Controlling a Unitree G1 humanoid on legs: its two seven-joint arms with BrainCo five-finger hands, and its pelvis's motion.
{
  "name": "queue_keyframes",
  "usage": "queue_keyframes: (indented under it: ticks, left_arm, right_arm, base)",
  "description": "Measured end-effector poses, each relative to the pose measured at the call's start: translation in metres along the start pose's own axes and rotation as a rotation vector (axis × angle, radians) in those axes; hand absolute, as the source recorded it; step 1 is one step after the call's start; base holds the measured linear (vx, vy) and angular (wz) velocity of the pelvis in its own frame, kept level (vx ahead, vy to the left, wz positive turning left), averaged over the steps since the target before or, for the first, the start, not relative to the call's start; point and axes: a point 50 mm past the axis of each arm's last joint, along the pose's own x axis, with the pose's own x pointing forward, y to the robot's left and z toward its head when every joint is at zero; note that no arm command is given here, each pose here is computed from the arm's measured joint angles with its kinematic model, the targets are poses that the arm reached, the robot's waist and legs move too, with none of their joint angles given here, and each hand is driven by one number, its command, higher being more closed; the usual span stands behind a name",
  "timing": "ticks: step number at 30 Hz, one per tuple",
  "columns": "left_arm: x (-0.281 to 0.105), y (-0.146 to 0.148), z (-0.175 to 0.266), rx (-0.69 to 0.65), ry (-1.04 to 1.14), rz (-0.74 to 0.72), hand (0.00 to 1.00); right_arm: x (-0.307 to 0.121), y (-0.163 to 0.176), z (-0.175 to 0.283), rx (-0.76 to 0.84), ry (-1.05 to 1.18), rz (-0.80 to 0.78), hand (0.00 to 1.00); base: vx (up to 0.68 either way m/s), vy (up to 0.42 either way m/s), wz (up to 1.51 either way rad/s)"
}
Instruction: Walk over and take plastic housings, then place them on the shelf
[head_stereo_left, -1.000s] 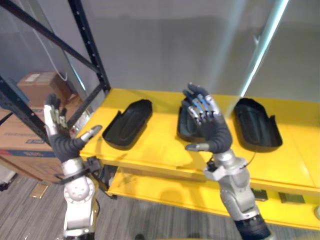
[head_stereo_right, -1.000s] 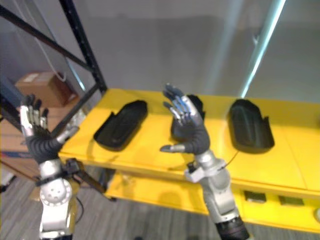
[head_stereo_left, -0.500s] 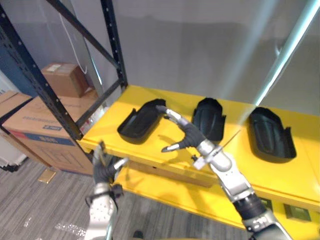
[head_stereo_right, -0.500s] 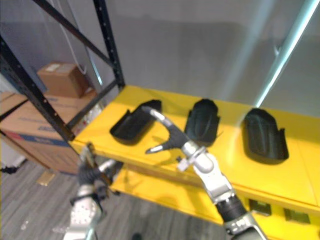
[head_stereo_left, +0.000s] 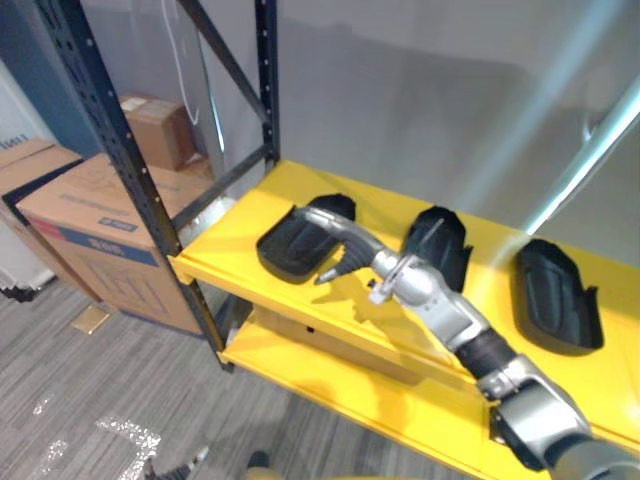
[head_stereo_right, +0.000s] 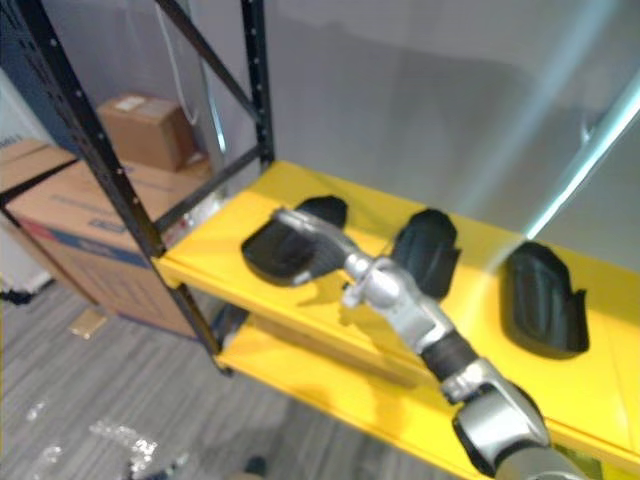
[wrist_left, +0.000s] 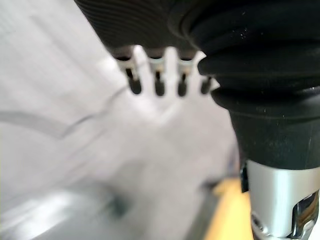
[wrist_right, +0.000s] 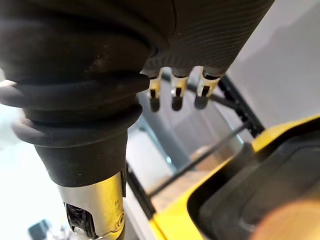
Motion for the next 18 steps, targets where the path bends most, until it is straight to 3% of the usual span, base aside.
queue_keyframes:
  ticks: [9,18]
  left_arm:
    - [0.007,0.009,-0.004,0.086,0.144,-0.158,0.0]
    - [0.007,0.011,-0.004,0.091,0.158,-0.168,0.0]
  right_arm:
    - [0.02,0.013,0.022,-0.126,-0.083,0.365,0.0]
    - [0.026,0.01,0.016,-0.258,-0.022,0.42,0.0]
  base:
    - [0.0,-0.014,-0.06]
    - [0.0,0.0,0.0]
